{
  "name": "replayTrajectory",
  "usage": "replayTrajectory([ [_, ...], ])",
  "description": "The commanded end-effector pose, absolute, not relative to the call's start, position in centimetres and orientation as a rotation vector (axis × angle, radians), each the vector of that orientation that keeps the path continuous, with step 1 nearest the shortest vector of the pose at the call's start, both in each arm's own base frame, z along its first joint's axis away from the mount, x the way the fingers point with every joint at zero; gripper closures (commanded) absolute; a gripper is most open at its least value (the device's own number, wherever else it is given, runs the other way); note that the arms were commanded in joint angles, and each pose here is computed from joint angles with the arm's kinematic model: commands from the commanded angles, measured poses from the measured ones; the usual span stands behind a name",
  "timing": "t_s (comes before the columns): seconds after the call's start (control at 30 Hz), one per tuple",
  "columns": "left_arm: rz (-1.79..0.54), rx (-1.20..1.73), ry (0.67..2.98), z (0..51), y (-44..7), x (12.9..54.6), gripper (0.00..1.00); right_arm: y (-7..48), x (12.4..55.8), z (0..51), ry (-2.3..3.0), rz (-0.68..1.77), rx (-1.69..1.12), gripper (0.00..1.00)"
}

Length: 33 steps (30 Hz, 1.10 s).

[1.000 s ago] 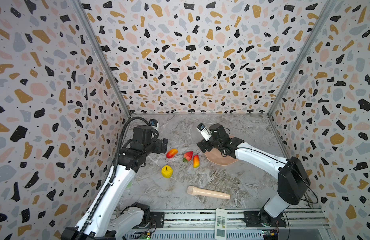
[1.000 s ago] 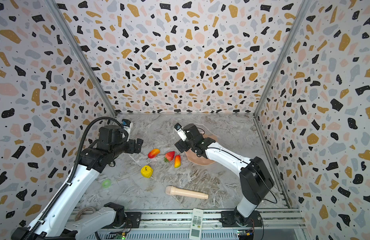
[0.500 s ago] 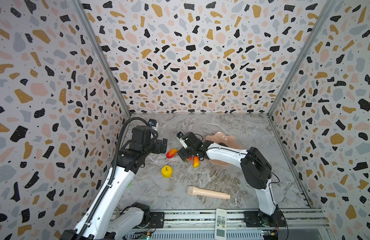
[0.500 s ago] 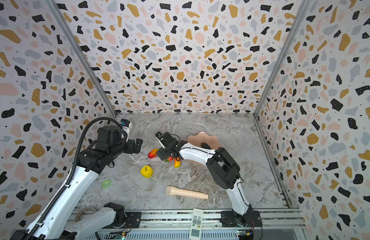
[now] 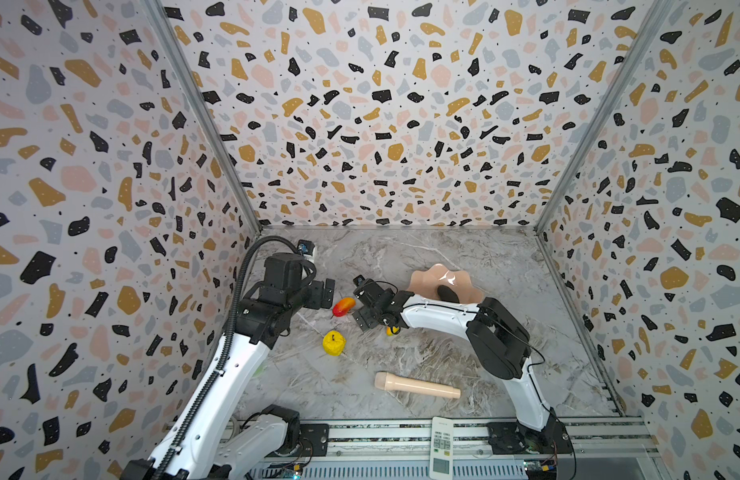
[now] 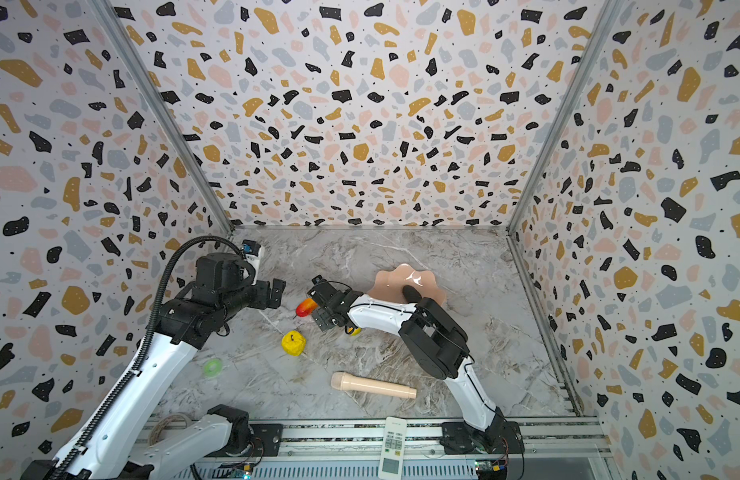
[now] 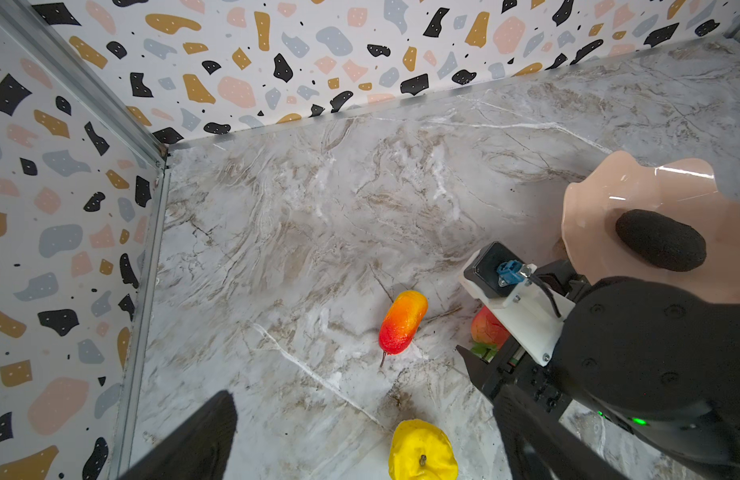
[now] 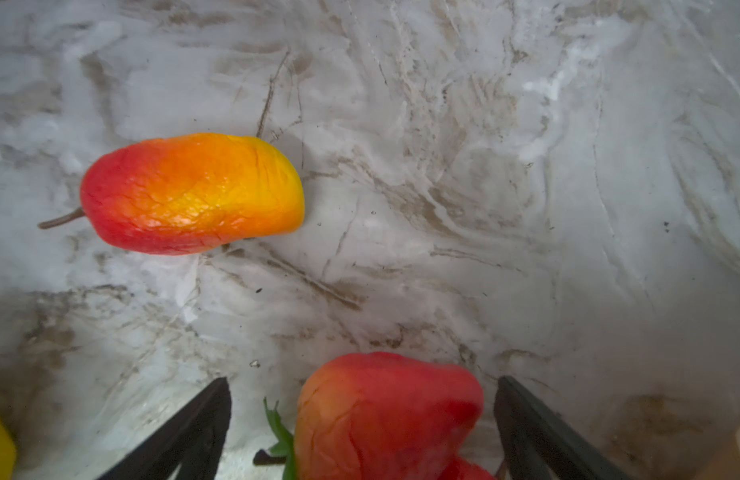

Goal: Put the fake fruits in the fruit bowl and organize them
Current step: 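Move the right gripper to the red strawberry and grasp it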

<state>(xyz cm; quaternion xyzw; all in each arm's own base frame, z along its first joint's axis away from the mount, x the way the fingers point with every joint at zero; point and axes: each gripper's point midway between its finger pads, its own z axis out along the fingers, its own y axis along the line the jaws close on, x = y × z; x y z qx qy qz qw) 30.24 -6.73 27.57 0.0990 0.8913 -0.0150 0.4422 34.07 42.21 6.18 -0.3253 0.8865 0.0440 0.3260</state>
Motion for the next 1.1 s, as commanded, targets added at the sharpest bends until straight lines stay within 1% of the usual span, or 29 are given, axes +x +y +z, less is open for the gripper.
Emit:
replayTrajectory([
  [0.0, -0.039, 0.259, 2.191, 27.7, -6.8, 30.1, 0.01, 41.6, 34.5, 6.9, 2.321, 0.039, -0.813, 0.0],
  [0.2, -0.045, 0.26, 2.192, 27.6, -6.9, 30.1, 0.0, 41.7, 34.4, 6.5, 2.325, 0.052, -0.821, 0.0],
  [0.4, -0.042, 0.259, 2.189, 27.7, -6.8, 30.0, 0.0, 43.5, 33.9, 6.2, 2.313, 0.179, -0.857, 0.0],
  [0.73, -0.038, 0.259, 2.188, 27.7, -6.7, 29.9, 0.01, 46.0, 34.2, 6.7, 2.28, 0.294, -0.893, 0.0],
  [0.87, -0.036, 0.257, 2.19, 27.6, -6.7, 29.8, 0.0, 46.3, 34.3, 7.0, 2.271, 0.304, -0.899, 0.0],
  [1.07, -0.034, 0.258, 2.191, 27.5, -6.7, 29.9, 0.0, 44.8, 34.3, 7.0, 2.299, 0.217, -0.894, 0.0],
])
